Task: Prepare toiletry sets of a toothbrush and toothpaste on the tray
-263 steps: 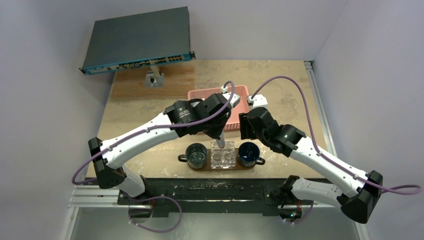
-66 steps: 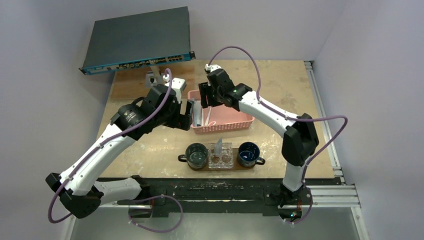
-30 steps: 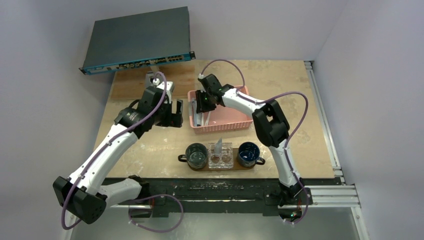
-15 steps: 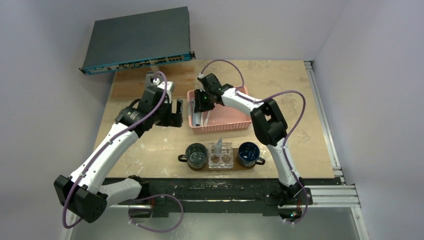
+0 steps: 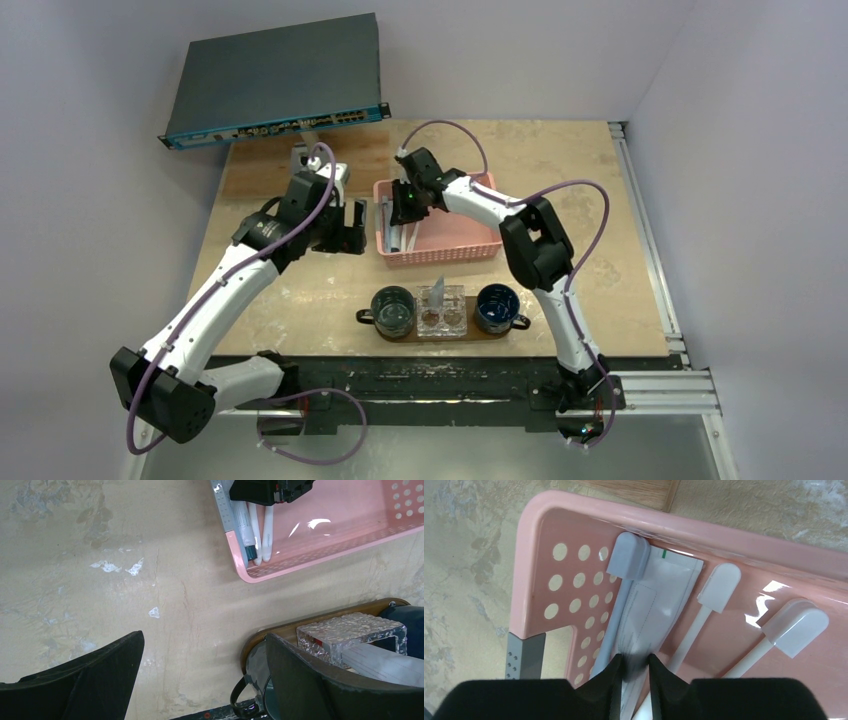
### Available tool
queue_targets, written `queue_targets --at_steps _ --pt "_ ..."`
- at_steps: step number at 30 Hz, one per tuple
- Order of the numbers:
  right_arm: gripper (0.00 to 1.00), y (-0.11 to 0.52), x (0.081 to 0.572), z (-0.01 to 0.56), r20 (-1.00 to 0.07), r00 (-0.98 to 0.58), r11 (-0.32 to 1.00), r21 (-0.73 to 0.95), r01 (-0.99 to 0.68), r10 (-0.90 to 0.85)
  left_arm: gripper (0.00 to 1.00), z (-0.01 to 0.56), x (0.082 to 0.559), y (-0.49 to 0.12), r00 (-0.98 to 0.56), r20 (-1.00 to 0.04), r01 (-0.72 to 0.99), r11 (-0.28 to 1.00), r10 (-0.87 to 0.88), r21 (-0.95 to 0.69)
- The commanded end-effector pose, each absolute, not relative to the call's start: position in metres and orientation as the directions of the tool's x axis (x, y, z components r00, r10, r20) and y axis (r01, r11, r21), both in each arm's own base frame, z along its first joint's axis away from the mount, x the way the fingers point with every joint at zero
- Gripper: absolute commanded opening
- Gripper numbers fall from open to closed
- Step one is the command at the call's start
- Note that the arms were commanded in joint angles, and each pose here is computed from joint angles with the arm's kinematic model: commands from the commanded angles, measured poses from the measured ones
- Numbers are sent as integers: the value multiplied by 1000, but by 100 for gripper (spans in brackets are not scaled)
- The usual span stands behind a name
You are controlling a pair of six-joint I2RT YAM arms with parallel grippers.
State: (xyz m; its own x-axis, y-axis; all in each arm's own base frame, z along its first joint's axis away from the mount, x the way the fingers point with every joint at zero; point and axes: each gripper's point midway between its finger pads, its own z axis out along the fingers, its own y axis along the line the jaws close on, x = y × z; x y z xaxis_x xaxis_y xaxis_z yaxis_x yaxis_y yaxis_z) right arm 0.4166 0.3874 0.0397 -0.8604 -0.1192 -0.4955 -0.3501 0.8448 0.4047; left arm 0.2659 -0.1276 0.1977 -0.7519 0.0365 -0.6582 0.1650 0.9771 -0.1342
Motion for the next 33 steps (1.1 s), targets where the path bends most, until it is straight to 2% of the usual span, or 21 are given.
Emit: queue_targets --at_steps 1,3,4,22,33 --pt "15 376 404 5 -442 -883 868 364 -338 -159 91 205 273 -129 -727 -685 181 973 36 -142" --pt "2 373 404 6 -445 -882 873 356 -333 -155 91 204 273 -129 -729 -684 181 973 36 -142" --pt "0 371 404 9 -451 -880 875 354 -330 -149 91 204 273 -129 -728 -684 182 973 36 -142" --pt "0 331 423 86 -631 -772 924 249 -291 -74 91 203 272 -133 -733 -680 192 968 32 -161" --pt "0 319 428 148 -744 -668 927 270 -260 30 91 203 271 -144 -742 -670 226 953 34 -202"
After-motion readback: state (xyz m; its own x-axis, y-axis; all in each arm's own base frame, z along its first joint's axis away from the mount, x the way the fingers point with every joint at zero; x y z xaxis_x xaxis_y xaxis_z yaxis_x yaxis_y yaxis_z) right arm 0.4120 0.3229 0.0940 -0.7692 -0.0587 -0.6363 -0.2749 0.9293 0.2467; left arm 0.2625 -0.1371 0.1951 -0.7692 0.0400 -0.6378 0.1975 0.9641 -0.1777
